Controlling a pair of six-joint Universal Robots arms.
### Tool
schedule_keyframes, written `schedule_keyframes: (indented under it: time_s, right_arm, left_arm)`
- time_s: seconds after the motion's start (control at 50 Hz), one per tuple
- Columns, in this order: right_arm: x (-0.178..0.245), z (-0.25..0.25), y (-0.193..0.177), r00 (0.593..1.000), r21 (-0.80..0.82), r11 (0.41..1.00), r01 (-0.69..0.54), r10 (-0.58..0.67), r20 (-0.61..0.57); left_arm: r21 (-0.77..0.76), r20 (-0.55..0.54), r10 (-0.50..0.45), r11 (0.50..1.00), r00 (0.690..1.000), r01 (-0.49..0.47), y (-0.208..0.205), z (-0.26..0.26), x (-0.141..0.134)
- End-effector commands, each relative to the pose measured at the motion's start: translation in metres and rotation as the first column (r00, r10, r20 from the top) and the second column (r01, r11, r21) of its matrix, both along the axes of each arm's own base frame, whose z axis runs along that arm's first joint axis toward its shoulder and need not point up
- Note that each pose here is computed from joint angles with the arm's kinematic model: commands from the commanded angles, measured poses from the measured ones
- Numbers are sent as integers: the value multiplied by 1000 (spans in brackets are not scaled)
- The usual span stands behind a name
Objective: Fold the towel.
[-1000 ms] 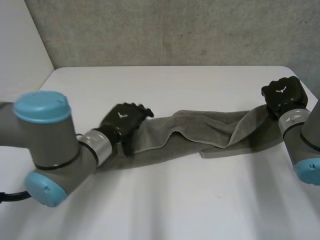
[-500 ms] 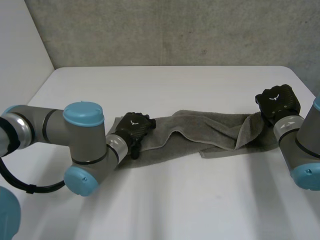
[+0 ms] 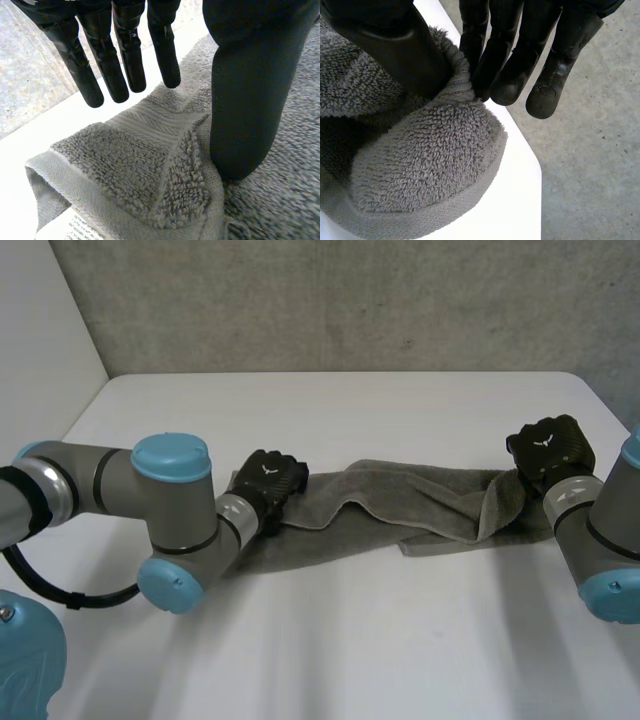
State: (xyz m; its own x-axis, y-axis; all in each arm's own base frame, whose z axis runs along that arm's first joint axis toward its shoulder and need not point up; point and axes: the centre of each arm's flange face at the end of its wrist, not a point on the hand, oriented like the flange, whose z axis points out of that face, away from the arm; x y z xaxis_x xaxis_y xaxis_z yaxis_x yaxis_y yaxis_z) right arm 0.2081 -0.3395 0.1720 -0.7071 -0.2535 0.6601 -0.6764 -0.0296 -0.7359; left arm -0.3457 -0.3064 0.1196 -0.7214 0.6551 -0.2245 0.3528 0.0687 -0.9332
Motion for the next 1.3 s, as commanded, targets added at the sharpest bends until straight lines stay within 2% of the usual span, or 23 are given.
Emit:
schedule_keyframes:
  time_s: [0.02,0.68,0.92,1.3]
  right_arm:
    - [0,0,0,1000,1,1000,-2,2,0]
    - [-2,5,-4,1000,-17,1000,7,-6,7]
    - [-1,5,-4,1000,-15,1000,5,-5,5]
    - [-1,9,-5,1000,-27,1000,5,-5,9]
  left_arm:
    - [-16,-7,-1,1000,1000,0,-5,1,-3]
    - [6,8,-17,1000,1000,17,-2,-8,-6]
    - [-72,112,-43,996,993,51,1,-10,-6]
    - [-143,63,-29,989,998,38,-15,7,-13]
